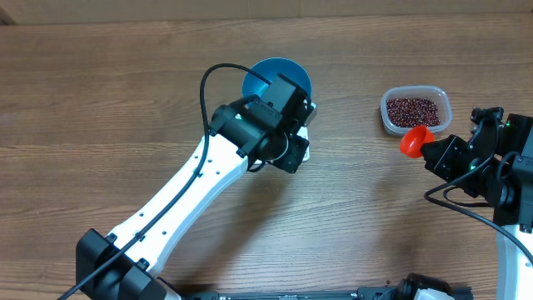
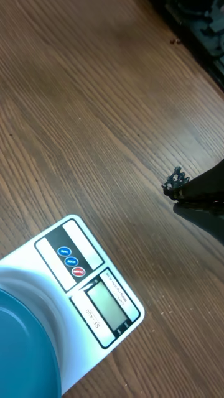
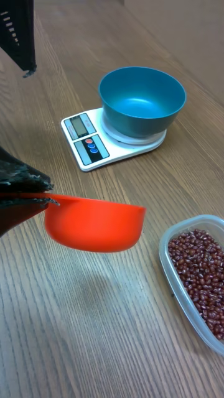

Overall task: Scoop item into bowl and weigh 150g on scale
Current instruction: 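Lower the left gripper toward the scale's front button panel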

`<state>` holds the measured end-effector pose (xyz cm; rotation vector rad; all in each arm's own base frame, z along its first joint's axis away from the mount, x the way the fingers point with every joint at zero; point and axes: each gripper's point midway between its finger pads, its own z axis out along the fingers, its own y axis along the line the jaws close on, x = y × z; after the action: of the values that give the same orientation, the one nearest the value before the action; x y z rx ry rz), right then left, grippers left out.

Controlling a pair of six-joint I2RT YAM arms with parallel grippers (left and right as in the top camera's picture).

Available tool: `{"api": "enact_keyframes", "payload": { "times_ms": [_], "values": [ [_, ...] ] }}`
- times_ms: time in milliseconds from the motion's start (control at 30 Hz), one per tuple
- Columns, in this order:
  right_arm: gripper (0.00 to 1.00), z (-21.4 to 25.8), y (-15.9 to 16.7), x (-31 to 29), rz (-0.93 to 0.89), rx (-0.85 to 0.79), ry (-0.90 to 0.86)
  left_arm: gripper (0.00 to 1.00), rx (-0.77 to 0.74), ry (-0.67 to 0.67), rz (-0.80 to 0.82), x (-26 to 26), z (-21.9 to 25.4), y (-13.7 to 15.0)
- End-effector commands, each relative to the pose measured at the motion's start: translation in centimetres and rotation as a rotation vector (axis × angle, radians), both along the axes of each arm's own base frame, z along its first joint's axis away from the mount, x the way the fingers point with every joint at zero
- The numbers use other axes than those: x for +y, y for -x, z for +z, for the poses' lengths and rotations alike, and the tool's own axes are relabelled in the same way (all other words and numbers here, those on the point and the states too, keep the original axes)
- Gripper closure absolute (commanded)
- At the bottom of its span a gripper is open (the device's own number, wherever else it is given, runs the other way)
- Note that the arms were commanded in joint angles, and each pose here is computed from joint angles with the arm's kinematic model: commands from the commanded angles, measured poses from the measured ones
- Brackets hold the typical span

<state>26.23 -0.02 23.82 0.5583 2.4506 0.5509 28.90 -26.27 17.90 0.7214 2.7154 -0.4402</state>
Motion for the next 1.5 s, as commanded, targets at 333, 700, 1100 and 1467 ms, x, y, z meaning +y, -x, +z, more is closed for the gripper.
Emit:
{"api": "enact_keyframes", "payload": {
  "times_ms": [333,700,1100,1467],
  "values": [
    [0.96,1.0,-0.2,-0.2,0.002,-0.031,0.016,0.95,-0.025,-0.054,0.002,0.0,-1.2,0.1],
    [0.96,1.1,-0.3,-0.2,0.002,-0.033,0.017,0.95,-0.022,-0.06,-0.003,0.0,-1.6,0.2],
    [0.96,1.1,-0.2,-0.2,0.002,-0.032,0.017,0.96,-0.028,-0.05,0.017,-0.1,-5.4,0.0],
    [0.96,0.9,-0.2,-0.6,-0.013,-0.027,0.037,0.96,-0.232,-0.103,0.072,0.7,-8.9,-3.8]
  ]
}}
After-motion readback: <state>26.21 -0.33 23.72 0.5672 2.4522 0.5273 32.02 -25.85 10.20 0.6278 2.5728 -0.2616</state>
